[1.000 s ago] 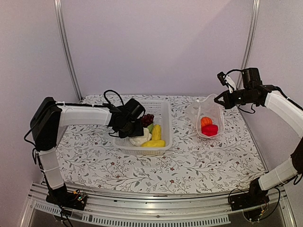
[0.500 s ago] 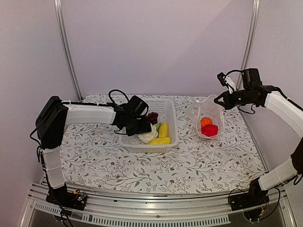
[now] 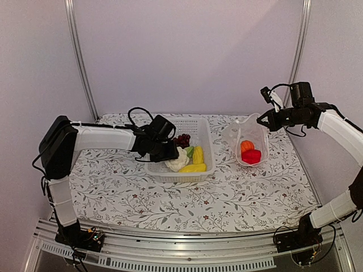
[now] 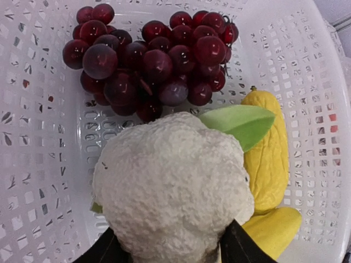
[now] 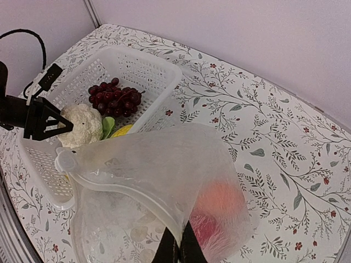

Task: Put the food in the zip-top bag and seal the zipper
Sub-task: Pick up the fake vegetable from the bin, then place the fake vegetable in the zipper food storage bag.

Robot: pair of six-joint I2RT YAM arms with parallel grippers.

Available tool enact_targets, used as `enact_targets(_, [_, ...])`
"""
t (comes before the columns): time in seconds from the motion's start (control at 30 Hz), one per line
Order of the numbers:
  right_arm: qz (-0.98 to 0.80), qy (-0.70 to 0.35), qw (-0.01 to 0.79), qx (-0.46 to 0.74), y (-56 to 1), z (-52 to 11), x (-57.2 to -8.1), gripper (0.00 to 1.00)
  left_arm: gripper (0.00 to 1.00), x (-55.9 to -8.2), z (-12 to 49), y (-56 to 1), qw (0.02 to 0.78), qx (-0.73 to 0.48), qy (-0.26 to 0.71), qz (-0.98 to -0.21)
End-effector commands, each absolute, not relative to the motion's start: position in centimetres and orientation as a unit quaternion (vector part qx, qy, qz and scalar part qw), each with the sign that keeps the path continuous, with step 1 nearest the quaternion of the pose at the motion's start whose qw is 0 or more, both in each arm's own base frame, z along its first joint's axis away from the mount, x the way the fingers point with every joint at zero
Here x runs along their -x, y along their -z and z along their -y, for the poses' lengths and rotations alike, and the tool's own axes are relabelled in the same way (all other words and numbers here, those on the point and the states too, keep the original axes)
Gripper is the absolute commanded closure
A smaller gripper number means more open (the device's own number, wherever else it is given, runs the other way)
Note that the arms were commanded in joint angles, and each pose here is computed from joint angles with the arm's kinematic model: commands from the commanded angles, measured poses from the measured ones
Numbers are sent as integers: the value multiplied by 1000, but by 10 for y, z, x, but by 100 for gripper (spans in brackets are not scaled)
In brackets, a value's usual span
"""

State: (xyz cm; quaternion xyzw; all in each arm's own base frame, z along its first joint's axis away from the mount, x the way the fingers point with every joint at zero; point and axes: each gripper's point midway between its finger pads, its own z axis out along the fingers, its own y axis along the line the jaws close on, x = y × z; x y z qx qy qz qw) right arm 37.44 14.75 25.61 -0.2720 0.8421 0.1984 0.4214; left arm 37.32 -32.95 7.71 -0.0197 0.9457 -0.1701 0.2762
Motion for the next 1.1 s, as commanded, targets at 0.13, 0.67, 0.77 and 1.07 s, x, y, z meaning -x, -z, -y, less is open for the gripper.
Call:
enact_targets(0.13, [-840, -198, 426, 272, -258, -147, -372, 100, 57, -373, 319, -124, 328, -9, 153, -932])
enact_targets(0.67, [-858, -77, 447, 242, -274, -112, -403, 100, 71, -354, 337, -199, 409, -126, 172, -887])
enact_targets(0.77, [-859, -30, 461, 220, -289, -96, -419, 100, 71, -338, 361, -216, 426, -166, 203, -866])
enact_targets(1.07, [-853, -75, 465, 225, -302, -111, -414, 100, 77, -297, 408, -240, 436, -237, 265, -827])
